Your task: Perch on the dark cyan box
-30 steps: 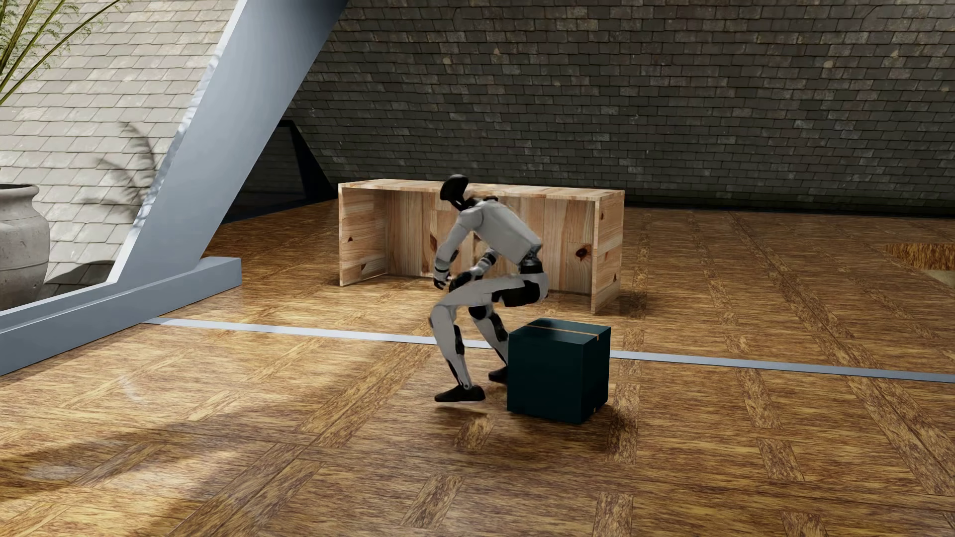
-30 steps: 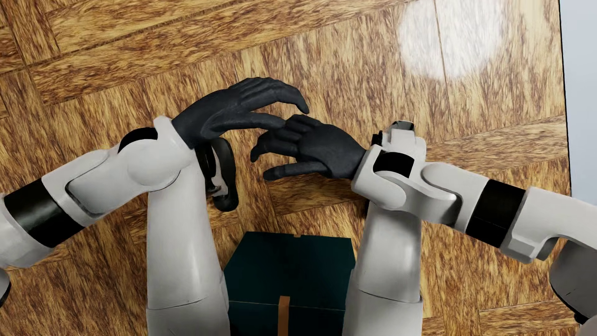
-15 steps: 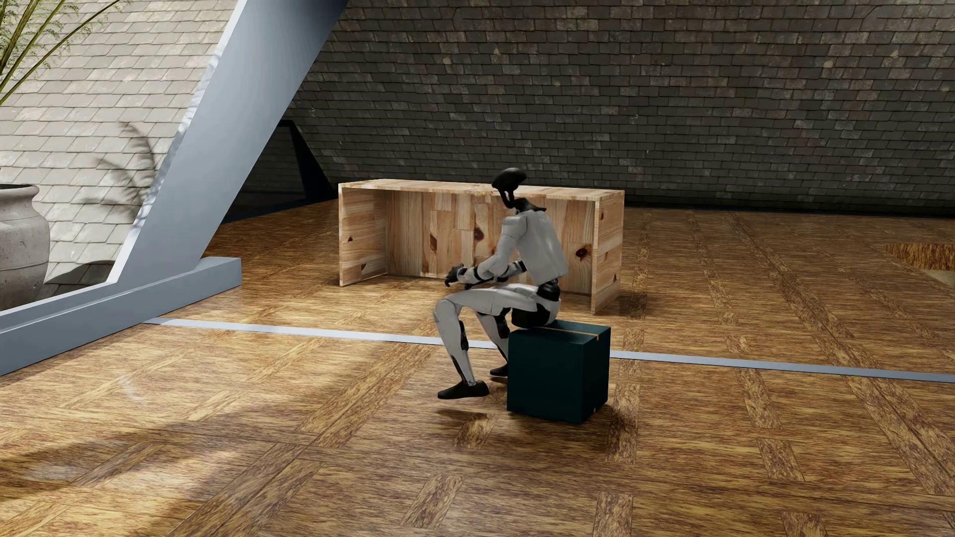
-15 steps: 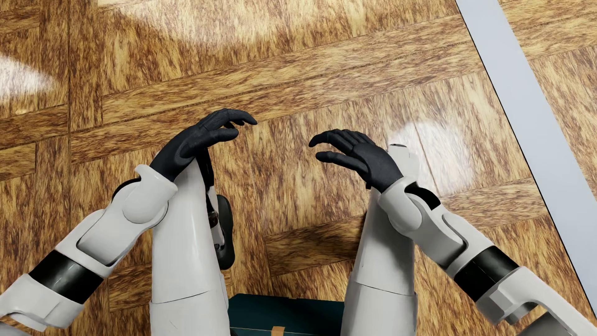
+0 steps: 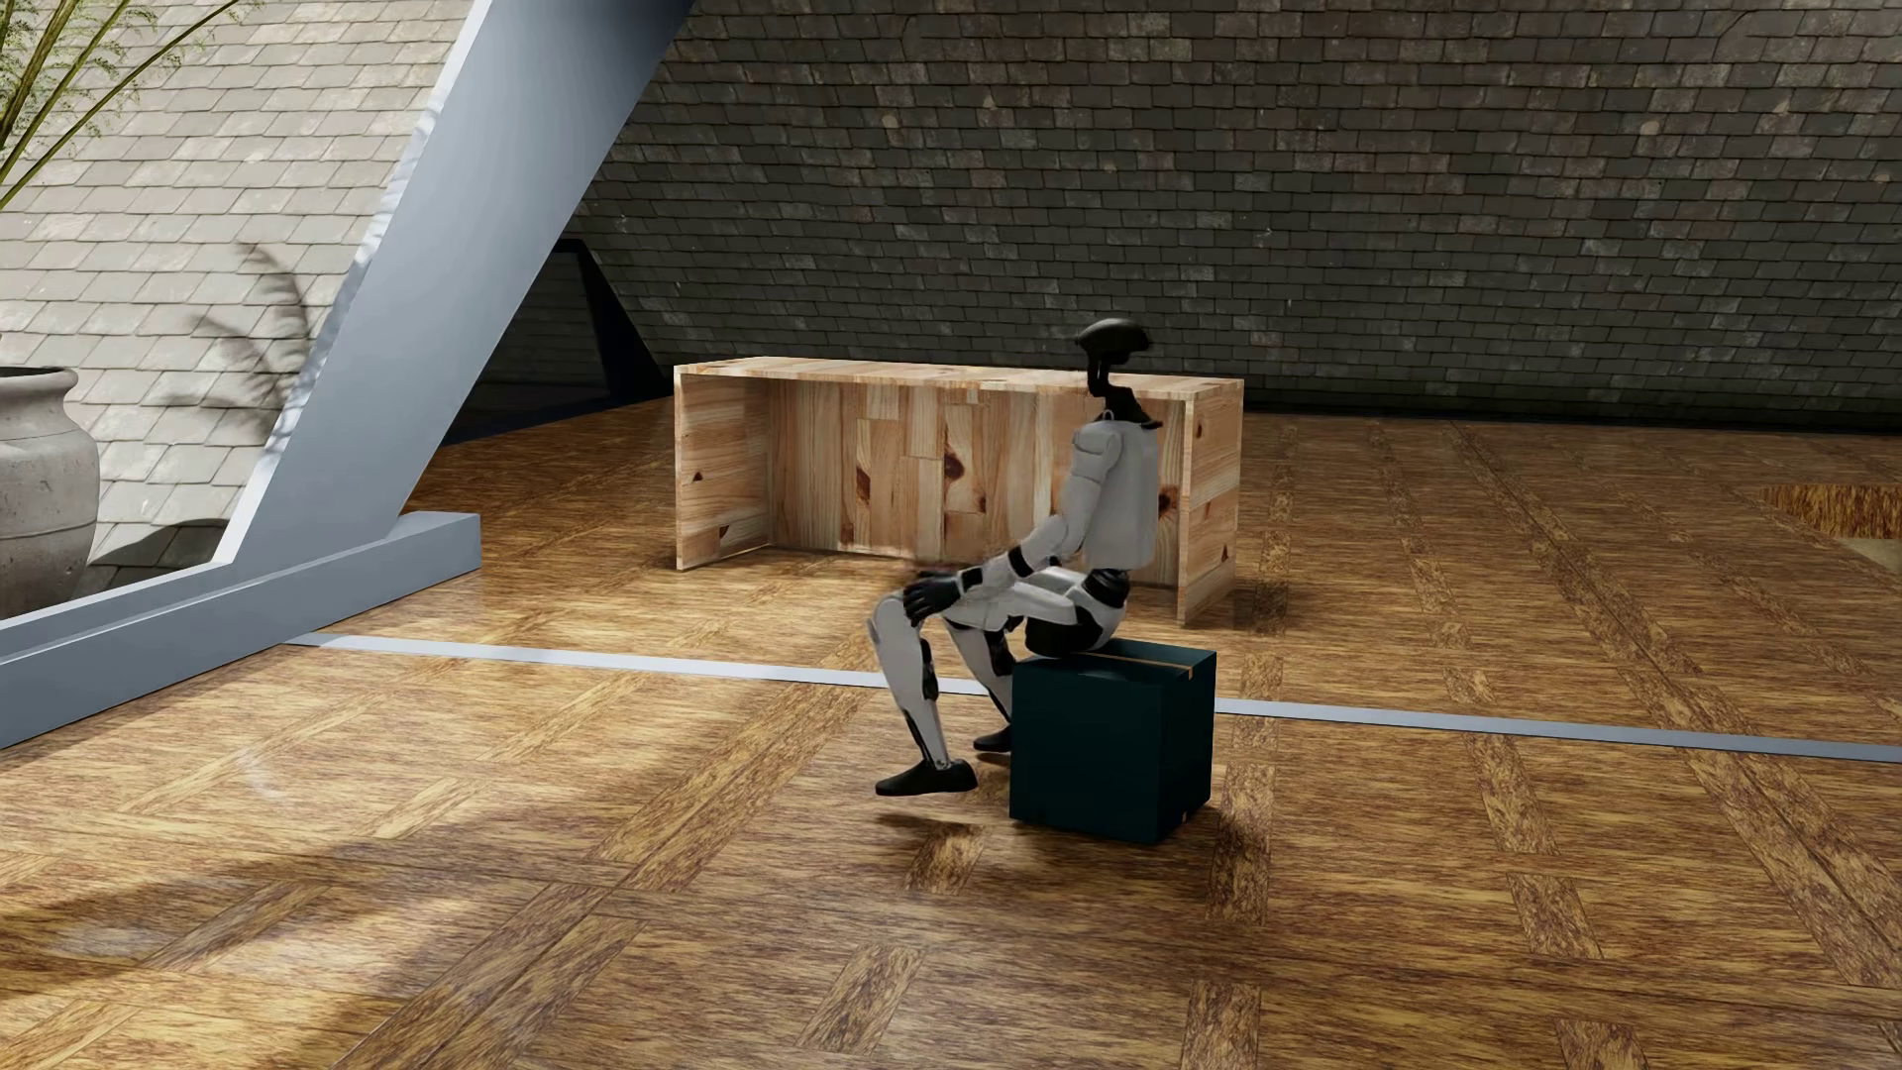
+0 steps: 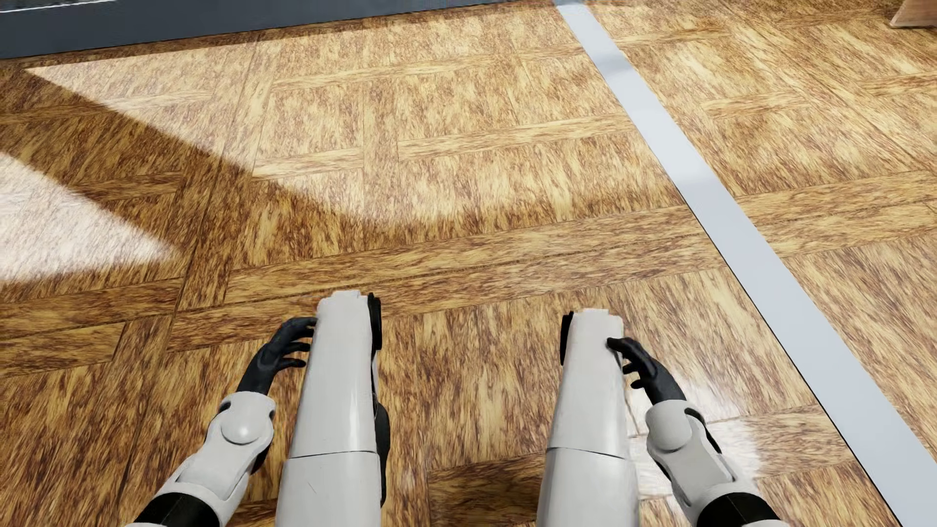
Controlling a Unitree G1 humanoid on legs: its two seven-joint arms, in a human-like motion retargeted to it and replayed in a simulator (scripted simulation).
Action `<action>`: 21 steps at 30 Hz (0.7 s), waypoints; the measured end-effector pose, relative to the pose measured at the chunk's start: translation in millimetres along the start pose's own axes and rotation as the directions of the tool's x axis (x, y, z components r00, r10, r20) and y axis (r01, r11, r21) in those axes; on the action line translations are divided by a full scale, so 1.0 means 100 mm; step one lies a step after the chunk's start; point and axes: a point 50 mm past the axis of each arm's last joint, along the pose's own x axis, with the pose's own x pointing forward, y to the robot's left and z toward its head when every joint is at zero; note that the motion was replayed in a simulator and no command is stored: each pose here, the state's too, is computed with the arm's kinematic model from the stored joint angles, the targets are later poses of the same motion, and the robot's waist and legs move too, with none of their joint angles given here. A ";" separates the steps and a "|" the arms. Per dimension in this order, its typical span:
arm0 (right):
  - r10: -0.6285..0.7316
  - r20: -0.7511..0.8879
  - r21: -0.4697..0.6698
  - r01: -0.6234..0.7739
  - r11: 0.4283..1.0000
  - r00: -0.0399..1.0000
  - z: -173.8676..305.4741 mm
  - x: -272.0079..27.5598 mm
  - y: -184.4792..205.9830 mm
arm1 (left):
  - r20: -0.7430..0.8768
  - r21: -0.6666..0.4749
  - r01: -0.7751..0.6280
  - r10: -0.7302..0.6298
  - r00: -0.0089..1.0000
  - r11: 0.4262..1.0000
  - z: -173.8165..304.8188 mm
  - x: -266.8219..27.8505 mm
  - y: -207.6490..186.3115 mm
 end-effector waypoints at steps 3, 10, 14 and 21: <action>0.187 -0.351 0.025 -0.190 0.981 0.918 -0.81 -0.29 0.11 | -0.377 0.055 0.195 -0.160 0.912 0.979 -0.80 -0.29 -0.05; 0.426 -0.605 0.114 -0.456 0.883 0.673 -1.59 -1.07 0.54 | -0.707 -0.068 0.476 -0.379 0.598 0.877 -1.67 -1.29 -0.44; 0.432 -0.538 0.162 -0.414 0.896 0.724 -1.52 -1.08 0.60 | -0.667 -0.113 0.507 -0.444 0.598 0.854 -1.65 -1.37 -0.57; 0.411 -0.456 0.036 -0.445 0.895 0.789 -1.26 -0.78 0.52 | -0.591 -0.034 0.518 -0.435 0.679 0.855 -1.42 -1.06 -0.61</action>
